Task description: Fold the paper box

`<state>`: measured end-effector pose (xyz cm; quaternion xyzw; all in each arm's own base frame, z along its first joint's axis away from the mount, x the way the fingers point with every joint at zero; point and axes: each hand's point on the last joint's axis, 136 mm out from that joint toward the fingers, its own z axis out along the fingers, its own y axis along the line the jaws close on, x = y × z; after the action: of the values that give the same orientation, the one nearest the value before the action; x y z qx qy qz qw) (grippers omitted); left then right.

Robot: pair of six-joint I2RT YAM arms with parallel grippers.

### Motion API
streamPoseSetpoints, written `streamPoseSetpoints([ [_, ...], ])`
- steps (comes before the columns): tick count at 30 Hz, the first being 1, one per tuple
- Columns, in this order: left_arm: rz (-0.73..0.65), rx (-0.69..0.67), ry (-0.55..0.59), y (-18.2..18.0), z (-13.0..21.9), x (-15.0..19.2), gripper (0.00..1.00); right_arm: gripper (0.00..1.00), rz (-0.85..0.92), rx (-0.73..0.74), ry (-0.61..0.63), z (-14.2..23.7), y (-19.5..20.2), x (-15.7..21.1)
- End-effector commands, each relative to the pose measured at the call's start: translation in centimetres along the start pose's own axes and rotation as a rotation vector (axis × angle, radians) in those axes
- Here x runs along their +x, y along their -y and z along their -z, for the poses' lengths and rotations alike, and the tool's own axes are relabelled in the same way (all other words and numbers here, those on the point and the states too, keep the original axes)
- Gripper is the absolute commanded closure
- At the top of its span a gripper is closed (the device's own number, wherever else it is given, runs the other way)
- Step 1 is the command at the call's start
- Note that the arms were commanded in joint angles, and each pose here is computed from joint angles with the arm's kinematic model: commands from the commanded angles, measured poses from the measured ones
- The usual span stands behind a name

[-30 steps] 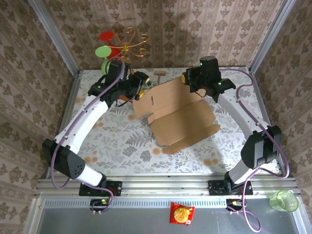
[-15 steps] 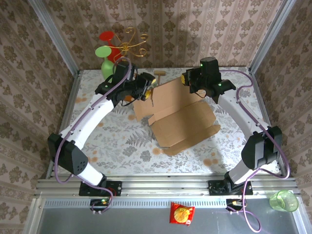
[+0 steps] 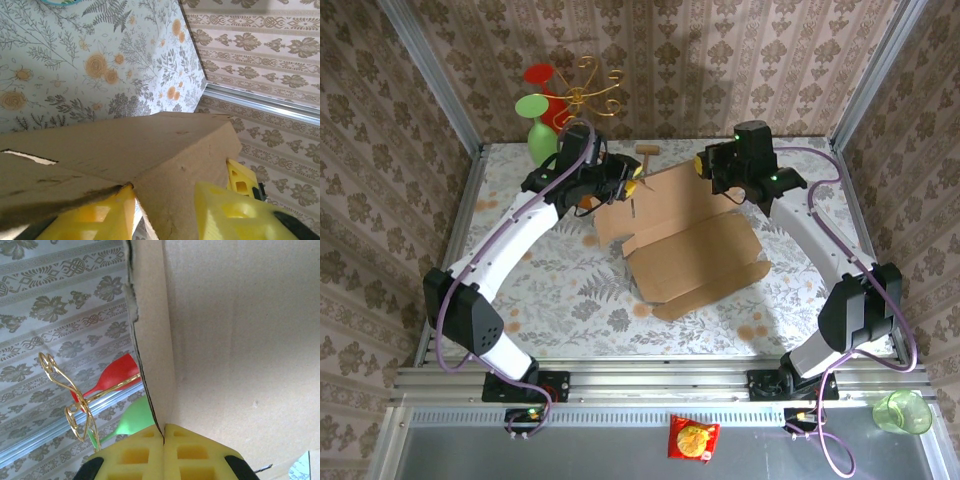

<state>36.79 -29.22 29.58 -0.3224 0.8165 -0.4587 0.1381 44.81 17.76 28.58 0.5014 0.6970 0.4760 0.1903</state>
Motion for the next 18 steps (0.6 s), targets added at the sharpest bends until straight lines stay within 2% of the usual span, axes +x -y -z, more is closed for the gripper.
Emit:
streamPoseSetpoints([
  [1, 0.005, 0.056, -0.017, 1.5, -0.2, 0.5, 0.72, 1.00, -0.006, -0.024, -0.043, 0.9, -0.4, 1.1],
  [7, 0.023, 0.064, -0.023, 0.9, -0.5, 0.5, 0.93, 1.00, -0.008, -0.019, -0.053, 0.5, 0.2, 1.1],
  [10, 0.023, 0.066, -0.017, 0.7, -0.4, 0.3, 1.00, 1.00, -0.012, -0.023, -0.060, 0.3, 0.5, 1.1],
  [12, 0.027, 0.065, -0.013, 0.5, -0.3, 0.2, 1.00, 0.99, -0.013, -0.023, -0.061, 0.2, 0.7, 1.0],
  [16, 0.036, 0.076, -0.006, 0.3, -0.2, -0.1, 1.00, 0.65, -0.023, -0.080, -0.049, 0.5, 1.0, 0.8],
  [18, 0.040, 0.077, -0.003, 0.2, -0.1, -0.1, 1.00, 0.52, -0.035, -0.112, -0.041, 0.7, 1.2, 0.7],
])
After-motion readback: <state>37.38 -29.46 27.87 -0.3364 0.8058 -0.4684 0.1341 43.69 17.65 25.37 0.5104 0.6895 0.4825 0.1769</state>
